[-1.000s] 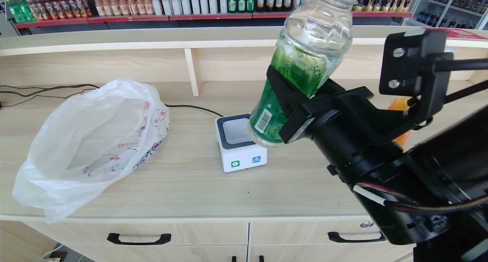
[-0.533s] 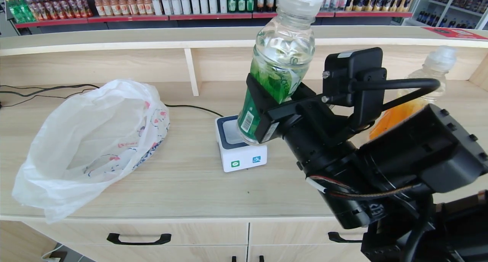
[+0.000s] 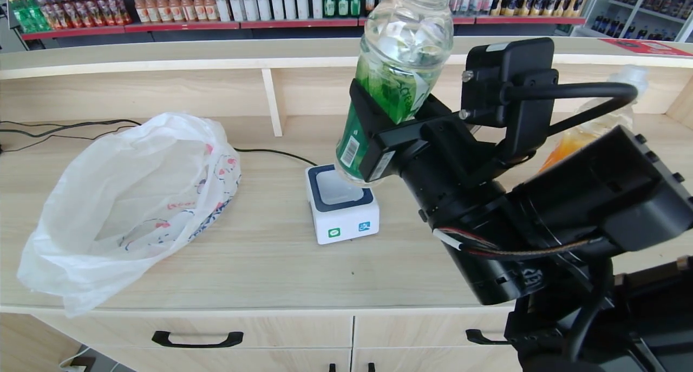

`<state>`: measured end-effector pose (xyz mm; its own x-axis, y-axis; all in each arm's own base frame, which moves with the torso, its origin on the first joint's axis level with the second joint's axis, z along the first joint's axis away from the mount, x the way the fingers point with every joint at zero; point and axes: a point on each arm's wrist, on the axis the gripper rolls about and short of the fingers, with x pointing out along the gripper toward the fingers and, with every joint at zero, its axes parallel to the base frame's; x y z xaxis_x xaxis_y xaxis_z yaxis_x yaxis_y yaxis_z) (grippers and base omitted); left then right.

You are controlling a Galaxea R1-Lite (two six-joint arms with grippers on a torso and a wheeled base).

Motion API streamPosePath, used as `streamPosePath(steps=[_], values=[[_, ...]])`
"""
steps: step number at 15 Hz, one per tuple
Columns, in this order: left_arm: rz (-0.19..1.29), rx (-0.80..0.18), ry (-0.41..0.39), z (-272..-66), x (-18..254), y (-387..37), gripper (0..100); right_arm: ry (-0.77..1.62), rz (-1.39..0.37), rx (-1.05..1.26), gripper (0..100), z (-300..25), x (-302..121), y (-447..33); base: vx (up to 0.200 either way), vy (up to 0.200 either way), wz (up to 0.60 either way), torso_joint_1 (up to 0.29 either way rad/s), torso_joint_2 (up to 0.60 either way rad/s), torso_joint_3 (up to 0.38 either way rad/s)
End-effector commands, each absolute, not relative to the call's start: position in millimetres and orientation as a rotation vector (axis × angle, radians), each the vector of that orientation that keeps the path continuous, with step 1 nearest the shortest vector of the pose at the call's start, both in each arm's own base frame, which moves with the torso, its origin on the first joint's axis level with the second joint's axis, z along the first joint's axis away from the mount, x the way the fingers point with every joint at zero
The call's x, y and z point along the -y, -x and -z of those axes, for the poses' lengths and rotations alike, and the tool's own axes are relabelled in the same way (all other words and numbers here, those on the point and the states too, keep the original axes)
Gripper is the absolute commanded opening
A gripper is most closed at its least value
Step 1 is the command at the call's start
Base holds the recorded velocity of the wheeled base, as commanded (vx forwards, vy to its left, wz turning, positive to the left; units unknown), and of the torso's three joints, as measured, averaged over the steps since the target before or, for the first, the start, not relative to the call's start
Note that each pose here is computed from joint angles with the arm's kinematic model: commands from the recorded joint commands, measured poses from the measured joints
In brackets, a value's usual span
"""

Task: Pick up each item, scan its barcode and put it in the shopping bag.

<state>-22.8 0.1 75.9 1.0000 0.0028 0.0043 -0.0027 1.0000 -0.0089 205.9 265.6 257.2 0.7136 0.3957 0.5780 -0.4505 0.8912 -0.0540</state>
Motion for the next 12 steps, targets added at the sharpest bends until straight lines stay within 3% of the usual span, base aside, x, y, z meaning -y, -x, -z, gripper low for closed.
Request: streamPosePath(steps=[1,6,12], values=[[-0.003,0.005,0.009,-76,0,23,100,-0.098,-0.461,0.632,0,-262,-262,-205,0.000,0.000,0.00,0.000,0.00,0.000],[-0.003,0.005,0.011,-76,0,23,100,-0.107,-0.427,0.651,0,-271,-249,-207,0.000,0.000,0.00,0.000,0.00,0.000],[-0.003,0.005,0.011,-76,0,23,100,-0.102,-0.410,0.658,0,-274,-242,-208,0.000,0.200,0.00,0.003,0.00,0.002]])
